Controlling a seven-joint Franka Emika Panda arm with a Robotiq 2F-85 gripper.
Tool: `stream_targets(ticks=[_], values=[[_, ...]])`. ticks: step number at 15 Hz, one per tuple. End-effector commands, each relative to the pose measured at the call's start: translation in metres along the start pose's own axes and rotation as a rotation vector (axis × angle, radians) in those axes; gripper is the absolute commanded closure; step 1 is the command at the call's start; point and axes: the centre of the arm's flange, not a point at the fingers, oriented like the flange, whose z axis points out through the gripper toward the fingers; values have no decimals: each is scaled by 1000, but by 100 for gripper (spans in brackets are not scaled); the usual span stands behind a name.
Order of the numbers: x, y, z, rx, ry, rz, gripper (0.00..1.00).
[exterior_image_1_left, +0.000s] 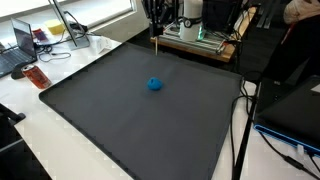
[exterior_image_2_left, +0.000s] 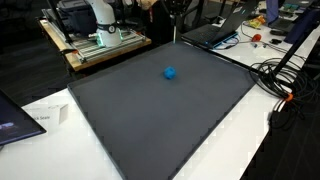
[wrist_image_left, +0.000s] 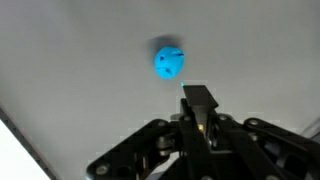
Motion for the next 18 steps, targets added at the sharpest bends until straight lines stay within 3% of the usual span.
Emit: stream_targets(ticks=[1,6,7,9,12,16,17,18], values=[[5,2,-18,-22,-29,-86,97],[13,1,-32,-34,-60,-180,97],[15,0,-35,-31,-68,-205,64],[17,-1,-42,-24,-75,-263,56],[19,-3,-47,-43,-109,-387,34],[27,-11,-17,-84,-210,-530,6],[13,-4,-30,-53,-161,-466,22],[14,-5,-21,-56,-182,-485,16]])
